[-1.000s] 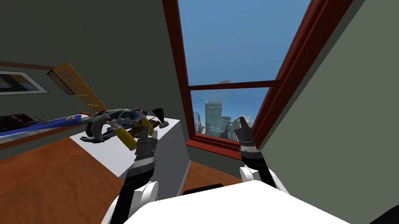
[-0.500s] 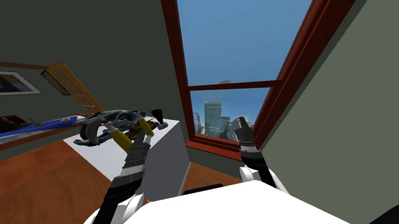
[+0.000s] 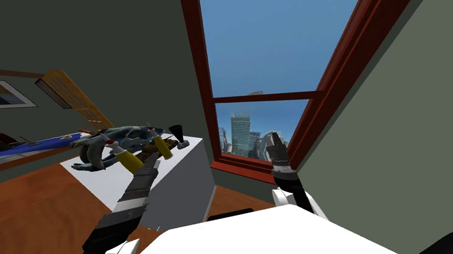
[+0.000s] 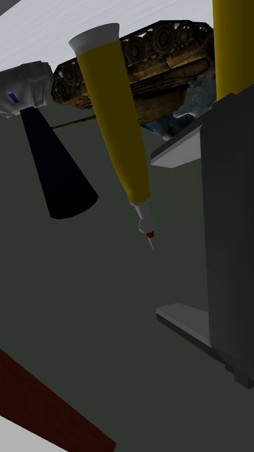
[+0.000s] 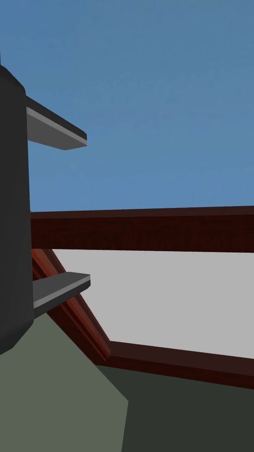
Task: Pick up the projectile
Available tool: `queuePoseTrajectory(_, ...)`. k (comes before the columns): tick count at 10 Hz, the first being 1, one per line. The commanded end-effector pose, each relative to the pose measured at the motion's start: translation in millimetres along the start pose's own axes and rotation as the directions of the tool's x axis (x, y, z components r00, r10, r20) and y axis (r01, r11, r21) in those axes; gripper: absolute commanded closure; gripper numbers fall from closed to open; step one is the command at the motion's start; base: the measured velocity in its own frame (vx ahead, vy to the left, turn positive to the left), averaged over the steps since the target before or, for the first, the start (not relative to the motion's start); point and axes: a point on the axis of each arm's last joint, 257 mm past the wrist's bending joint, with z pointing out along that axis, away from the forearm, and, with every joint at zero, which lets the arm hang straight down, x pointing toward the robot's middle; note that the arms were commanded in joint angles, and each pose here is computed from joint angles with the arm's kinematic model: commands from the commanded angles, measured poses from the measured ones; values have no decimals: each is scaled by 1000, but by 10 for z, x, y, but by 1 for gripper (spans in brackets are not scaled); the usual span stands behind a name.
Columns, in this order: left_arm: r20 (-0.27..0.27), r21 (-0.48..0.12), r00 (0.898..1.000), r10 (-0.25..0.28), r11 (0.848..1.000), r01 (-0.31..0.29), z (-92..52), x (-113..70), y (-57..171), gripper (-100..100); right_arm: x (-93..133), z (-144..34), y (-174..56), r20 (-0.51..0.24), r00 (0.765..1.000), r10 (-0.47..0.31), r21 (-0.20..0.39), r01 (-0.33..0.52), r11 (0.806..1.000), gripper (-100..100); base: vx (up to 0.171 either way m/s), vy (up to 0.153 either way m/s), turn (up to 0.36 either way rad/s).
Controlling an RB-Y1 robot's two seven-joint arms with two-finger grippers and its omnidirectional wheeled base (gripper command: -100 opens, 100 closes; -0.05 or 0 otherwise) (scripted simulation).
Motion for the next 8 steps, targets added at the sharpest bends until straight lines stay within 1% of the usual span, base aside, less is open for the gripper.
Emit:
queuePoseTrajectory(1,-22,-31,998,62,998,-63,-77,-109,81,-100,0,0,0,0,1000,0,0,0,1000,0,47,9,-30)
queuePoseTrajectory(2,-37,-47,995,98,994,-99,-115,-169,120,-100,0,0,0,0,1000,0,0,0,1000,0,44,13,-33)
queuePoseTrajectory(4,-66,-75,984,163,983,-168,-182,-280,184,-100,0,0,0,0,1000,0,0,0,1000,0,40,16,-34)
queuePoseTrajectory(6,-97,-97,970,222,968,-231,-237,-381,231,-100,0,0,0,0,1000,0,0,0,1000,0,37,10,-31)
queuePoseTrajectory(8,-129,-112,952,276,950,-291,-281,-472,267,-100,0,0,0,0,1000,0,0,0,1000,0,39,11,-27)
